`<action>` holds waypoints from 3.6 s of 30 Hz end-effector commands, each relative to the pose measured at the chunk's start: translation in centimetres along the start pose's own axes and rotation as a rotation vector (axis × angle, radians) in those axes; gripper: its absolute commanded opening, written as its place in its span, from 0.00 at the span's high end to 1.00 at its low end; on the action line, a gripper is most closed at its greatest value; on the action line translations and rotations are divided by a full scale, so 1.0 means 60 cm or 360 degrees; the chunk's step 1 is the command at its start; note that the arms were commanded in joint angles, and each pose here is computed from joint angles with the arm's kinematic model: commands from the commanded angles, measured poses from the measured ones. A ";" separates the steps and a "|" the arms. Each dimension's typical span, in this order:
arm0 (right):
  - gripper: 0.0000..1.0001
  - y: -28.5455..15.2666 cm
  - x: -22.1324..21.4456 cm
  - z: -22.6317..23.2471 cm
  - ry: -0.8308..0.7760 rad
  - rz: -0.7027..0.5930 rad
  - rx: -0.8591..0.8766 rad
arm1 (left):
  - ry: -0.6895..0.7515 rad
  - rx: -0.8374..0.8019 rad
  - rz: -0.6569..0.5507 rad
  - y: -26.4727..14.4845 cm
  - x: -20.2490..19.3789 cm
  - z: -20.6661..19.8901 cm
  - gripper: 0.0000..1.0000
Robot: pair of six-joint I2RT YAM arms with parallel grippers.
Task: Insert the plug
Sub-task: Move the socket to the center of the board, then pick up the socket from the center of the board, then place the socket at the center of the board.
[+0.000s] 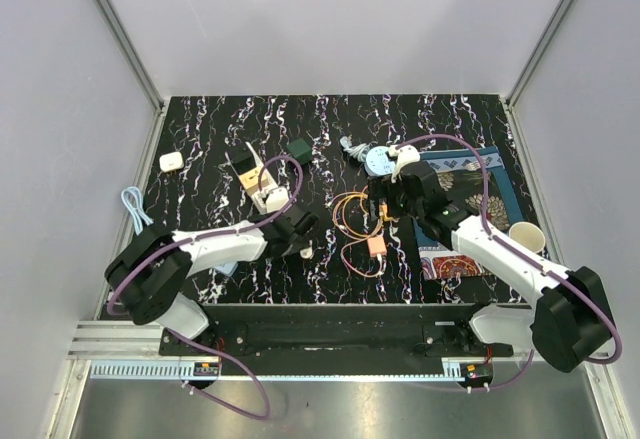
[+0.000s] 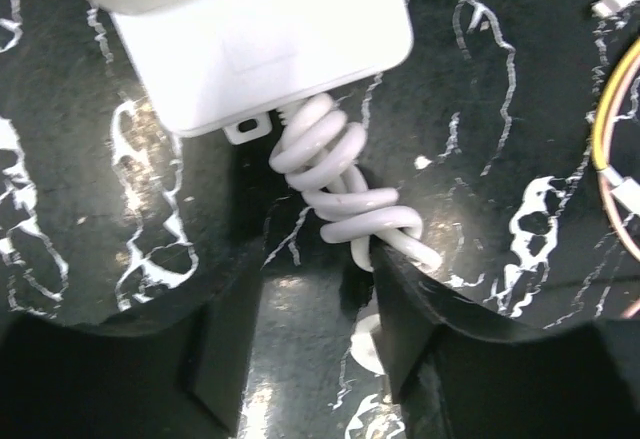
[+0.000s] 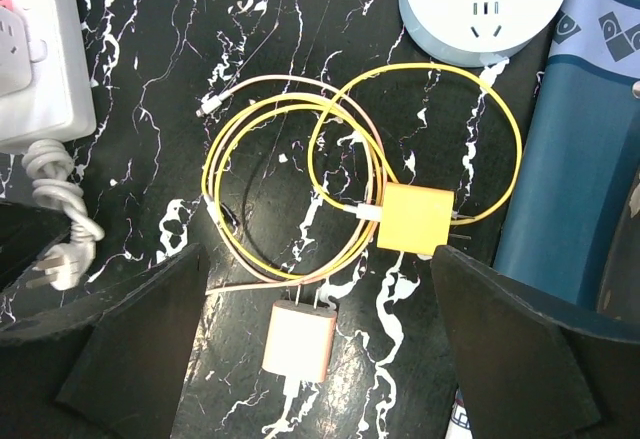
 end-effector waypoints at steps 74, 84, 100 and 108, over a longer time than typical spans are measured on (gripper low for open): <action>0.01 -0.046 0.044 0.046 -0.0038 -0.0108 0.0278 | -0.0935 0.0735 -0.0380 -0.051 0.217 0.351 1.00; 0.01 -0.060 0.065 0.049 -0.0033 -0.0160 0.0287 | -0.0530 0.0297 -0.0669 -0.168 0.356 0.228 1.00; 0.02 -0.099 0.072 0.014 -0.0011 -0.0234 0.0110 | 0.0357 -0.0329 -0.0834 -0.338 0.400 -0.066 1.00; 0.01 -0.122 0.079 -0.015 0.0043 -0.0322 -0.0044 | 0.0740 -0.0664 -0.0766 -0.373 0.400 -0.160 1.00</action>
Point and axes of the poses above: each gripper's point midway between its finger pads, its own y axis out along the fingers, its own z axis along the line the jaws close on, x = y × z, the point moved 1 cm from there along -y, back along the fingers, and after that the axes turned 3 degrees about -y, right-handed, at the moved point
